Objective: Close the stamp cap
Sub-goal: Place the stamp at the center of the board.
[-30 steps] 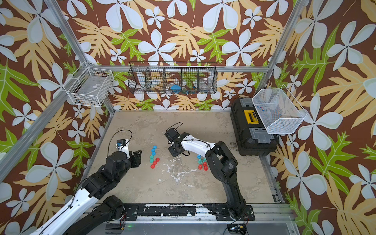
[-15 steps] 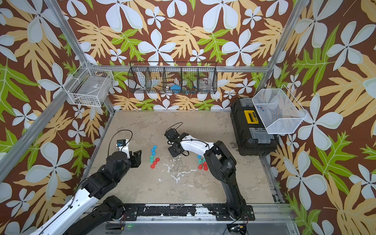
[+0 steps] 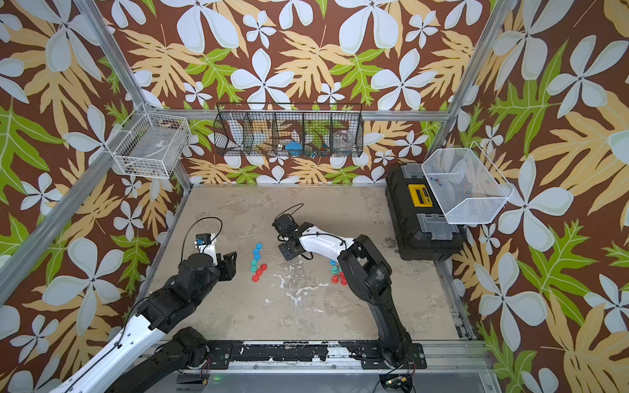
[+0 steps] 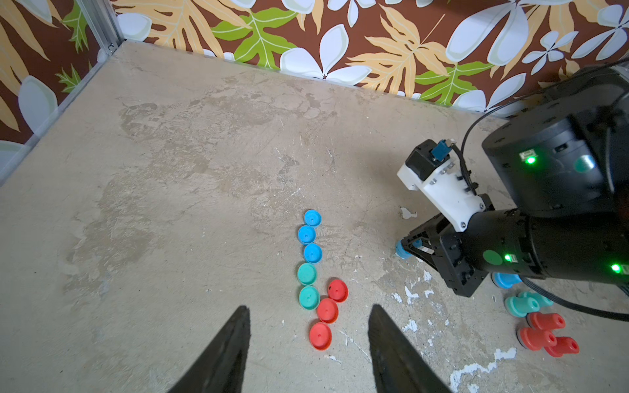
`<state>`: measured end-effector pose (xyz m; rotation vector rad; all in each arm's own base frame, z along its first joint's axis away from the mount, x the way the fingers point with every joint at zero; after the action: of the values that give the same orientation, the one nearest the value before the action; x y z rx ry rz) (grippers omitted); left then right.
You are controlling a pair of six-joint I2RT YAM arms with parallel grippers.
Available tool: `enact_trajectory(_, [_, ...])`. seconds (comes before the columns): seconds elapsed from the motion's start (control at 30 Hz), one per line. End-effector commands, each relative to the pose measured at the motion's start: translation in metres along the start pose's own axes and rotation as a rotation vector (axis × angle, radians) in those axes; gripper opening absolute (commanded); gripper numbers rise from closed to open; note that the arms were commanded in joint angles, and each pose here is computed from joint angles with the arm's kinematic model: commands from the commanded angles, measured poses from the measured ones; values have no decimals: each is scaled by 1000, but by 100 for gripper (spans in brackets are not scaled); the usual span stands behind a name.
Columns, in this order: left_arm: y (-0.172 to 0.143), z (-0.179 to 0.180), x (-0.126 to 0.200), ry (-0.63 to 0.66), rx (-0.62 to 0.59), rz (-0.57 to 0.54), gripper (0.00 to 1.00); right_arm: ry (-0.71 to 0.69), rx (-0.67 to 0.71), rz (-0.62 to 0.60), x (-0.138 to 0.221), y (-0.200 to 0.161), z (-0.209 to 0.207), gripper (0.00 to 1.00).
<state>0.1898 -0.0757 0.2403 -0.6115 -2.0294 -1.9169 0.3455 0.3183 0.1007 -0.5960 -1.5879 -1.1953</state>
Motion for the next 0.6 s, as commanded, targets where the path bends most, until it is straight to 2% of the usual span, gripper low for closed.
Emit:
enact_trajectory(0.0, [2,0,0,4,7,-8,57,-51,19,81,-4,-13,-7,8])
enact_trajectory(0.2, [2,1,1,3,8,-10,57,-65,15,46,4,13,-15,8])
enact_trajectory(0.57, [2,1,1,2,10,-10,57,-87,-38,-8,6,69,-52,8])
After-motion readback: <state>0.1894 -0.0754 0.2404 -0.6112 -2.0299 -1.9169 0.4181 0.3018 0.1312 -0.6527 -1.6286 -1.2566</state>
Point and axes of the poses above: each gripper's point midway between its finger pads, its own x axis back along the fingers, its own z axis along the line the jaws close on, y = z × x, the point moved 7 cm from there along x, back along the fingers, and after that the axes turned 10 degrees about -x, right-handed, at the moved point
